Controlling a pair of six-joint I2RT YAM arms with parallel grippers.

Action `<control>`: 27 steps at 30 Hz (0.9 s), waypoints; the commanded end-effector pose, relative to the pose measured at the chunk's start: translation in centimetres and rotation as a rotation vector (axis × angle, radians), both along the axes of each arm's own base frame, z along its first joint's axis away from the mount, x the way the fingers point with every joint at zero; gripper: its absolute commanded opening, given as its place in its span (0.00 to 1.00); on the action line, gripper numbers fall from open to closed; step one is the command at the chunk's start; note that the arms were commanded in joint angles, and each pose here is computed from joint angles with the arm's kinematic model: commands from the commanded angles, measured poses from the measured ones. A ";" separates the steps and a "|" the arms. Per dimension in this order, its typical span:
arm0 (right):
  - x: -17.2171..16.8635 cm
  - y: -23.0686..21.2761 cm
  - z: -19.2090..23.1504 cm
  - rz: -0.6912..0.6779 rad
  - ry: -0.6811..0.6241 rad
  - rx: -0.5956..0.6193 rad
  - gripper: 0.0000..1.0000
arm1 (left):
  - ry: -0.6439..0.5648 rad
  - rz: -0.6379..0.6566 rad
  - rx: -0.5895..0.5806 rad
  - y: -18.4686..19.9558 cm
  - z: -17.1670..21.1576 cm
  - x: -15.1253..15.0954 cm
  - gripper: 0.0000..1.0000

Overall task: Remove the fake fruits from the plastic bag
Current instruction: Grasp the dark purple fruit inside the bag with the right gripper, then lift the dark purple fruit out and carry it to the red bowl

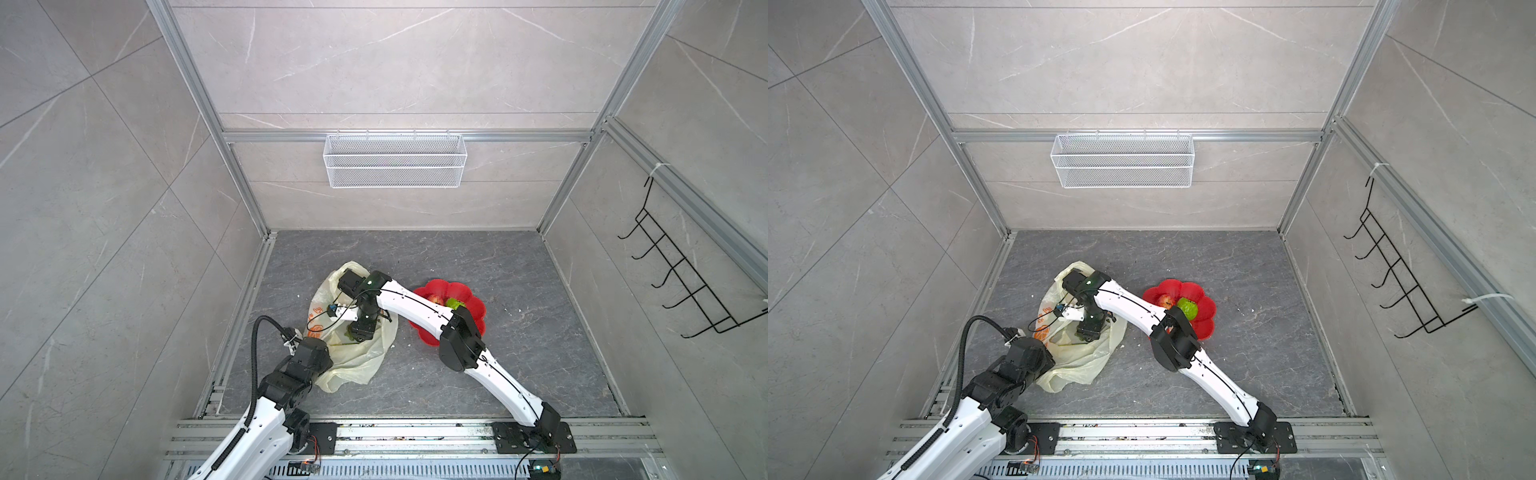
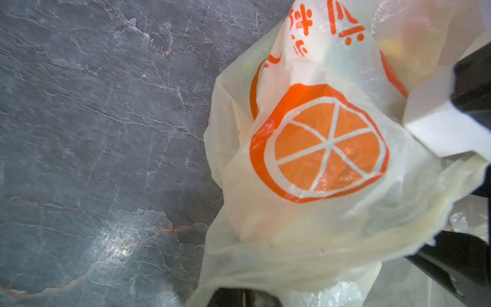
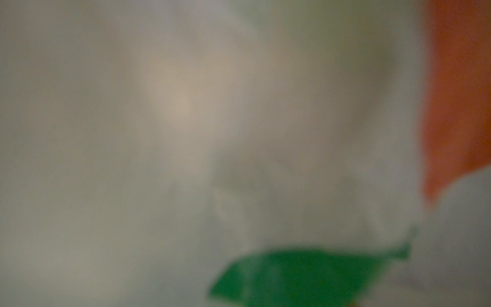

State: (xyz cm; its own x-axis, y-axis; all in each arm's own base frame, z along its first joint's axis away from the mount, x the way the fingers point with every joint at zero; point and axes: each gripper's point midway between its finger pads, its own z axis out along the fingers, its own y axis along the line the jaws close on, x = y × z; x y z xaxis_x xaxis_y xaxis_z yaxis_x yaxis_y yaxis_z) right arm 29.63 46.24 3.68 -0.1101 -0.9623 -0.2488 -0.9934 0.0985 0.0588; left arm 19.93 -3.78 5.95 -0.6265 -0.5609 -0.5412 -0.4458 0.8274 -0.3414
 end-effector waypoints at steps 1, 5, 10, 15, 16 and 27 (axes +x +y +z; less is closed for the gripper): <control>-1.2 0.2 -0.5 0.016 0.047 -0.007 0.66 | -0.013 -0.008 0.003 -0.1 0.3 0.3 0.00; -1.3 0.6 -0.2 0.024 0.040 0.007 0.67 | -0.015 -0.010 0.003 -0.1 0.3 0.4 0.00; -0.9 1.2 -0.3 0.036 0.007 0.009 0.70 | -0.012 -0.011 0.004 -0.2 0.3 0.4 0.00; -0.7 1.1 -0.9 0.037 0.001 -0.007 0.72 | -0.014 -0.012 0.003 -0.2 0.3 0.4 0.00; -0.7 1.1 -1.0 0.037 0.000 -0.010 0.73 | -0.013 -0.012 0.003 -0.2 0.3 0.4 0.00; -1.5 1.7 1.7 0.024 0.034 0.059 0.59 | -0.014 -0.010 0.004 -0.1 0.3 0.4 0.00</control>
